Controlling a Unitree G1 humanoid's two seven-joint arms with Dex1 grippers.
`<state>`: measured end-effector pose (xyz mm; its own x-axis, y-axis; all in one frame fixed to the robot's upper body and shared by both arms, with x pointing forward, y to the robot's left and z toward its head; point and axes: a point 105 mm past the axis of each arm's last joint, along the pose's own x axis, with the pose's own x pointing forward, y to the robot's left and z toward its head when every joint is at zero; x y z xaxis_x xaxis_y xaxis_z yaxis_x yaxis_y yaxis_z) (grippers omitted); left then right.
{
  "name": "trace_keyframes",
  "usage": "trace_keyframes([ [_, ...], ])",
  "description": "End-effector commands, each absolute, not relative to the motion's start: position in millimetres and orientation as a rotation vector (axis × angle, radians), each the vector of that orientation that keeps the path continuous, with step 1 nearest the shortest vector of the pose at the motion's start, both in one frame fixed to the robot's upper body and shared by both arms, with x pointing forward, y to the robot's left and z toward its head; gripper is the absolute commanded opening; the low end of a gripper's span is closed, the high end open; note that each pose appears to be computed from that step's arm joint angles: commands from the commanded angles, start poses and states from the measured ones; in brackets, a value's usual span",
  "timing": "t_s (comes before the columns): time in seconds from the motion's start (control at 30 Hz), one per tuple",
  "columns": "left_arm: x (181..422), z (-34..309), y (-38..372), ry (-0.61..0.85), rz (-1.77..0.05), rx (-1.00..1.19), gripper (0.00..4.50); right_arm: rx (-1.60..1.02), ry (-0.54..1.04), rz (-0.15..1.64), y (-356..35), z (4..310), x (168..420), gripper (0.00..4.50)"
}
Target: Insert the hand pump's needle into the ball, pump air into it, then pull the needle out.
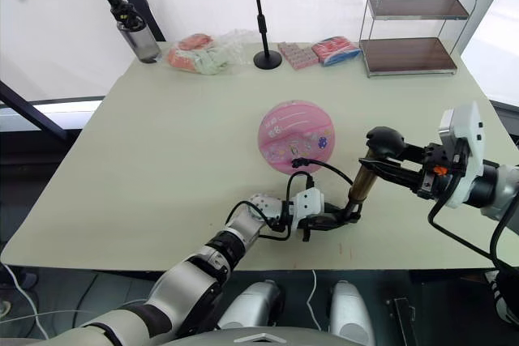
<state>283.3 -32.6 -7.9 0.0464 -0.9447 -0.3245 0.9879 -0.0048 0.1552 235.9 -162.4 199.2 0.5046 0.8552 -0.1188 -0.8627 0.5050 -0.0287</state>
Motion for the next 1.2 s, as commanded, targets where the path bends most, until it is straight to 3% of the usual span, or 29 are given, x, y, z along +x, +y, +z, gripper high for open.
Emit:
trace_keyframes([
  [0.03, 267, -43, -15, 0.314, -1.532, 0.371, 1.09, -0.092, 0.19, 1.057, -154, 160, 234, 1.08],
  [0.23, 268, -43, -15, 0.316, -1.529, 0.373, 1.09, -0.116, 0.264, 1.002, -149, 101, 242, 1.08],
  [0.53, 267, -44, -15, 0.317, -1.522, 0.368, 1.09, -0.098, 0.251, 1.013, -140, 88, 239, 1.08],
  [0.67, 267, -44, -15, 0.315, -1.525, 0.37, 1.09, -0.099, 0.177, 1.031, -138, 113, 241, 1.08],
  [0.83, 267, -44, -15, 0.316, -1.525, 0.371, 1.09, -0.07, 0.037, 1.041, -143, 172, 242, 1.08],
  [1.2, 265, -44, -16, 0.313, -1.539, 0.374, 1.09, -0.084, -0.076, 1.06, -166, 262, 227, 1.08],
])
